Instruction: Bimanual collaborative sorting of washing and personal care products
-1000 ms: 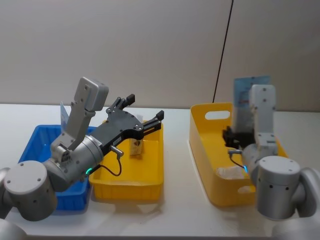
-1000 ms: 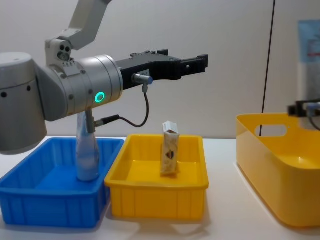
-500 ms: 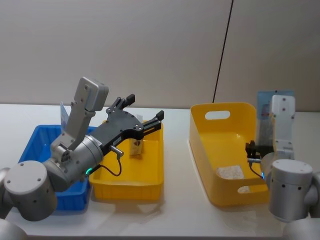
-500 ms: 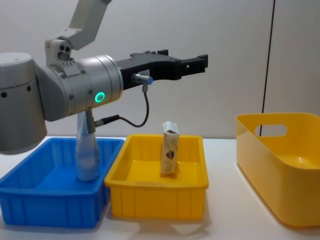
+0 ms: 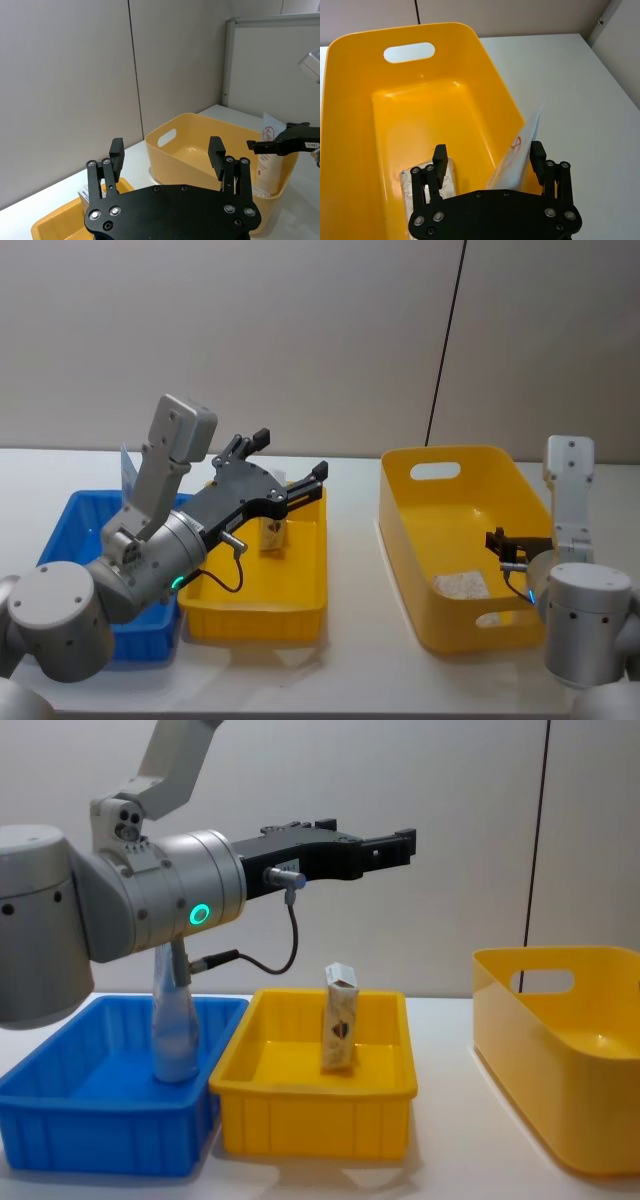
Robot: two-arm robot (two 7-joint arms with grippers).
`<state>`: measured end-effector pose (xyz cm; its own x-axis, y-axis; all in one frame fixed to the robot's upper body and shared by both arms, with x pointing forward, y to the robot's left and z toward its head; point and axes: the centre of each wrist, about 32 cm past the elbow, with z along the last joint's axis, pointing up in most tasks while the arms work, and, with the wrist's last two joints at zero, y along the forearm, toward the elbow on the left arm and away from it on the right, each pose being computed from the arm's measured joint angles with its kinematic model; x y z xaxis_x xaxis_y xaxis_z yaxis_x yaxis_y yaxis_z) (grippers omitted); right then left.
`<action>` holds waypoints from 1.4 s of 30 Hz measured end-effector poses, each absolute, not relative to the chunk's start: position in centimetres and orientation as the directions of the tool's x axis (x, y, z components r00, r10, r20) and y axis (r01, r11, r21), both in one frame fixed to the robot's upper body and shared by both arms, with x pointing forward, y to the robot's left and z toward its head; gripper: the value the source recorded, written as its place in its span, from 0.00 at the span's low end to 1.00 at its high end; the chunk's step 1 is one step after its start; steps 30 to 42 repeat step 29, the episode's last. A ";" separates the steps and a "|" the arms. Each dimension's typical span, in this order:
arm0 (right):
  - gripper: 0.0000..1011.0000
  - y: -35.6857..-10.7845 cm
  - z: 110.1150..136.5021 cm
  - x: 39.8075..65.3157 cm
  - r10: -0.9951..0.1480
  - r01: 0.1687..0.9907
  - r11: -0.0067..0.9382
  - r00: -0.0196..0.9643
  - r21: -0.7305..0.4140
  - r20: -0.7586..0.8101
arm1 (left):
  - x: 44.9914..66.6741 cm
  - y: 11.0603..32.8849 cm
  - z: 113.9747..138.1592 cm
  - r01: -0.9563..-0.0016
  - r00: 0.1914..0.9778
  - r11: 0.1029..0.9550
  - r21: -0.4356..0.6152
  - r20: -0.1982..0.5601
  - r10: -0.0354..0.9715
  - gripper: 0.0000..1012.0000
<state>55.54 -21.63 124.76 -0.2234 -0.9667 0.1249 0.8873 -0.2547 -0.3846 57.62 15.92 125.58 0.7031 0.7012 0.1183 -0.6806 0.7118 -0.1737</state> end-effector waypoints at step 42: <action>0.99 -20.7 126.3 54.0 -0.984 0.960 -0.174 -0.162 -0.219 0.072 | 57.6 15.9 125.6 -0.681 0.703 0.712 -0.174 0.118 0.701 0.99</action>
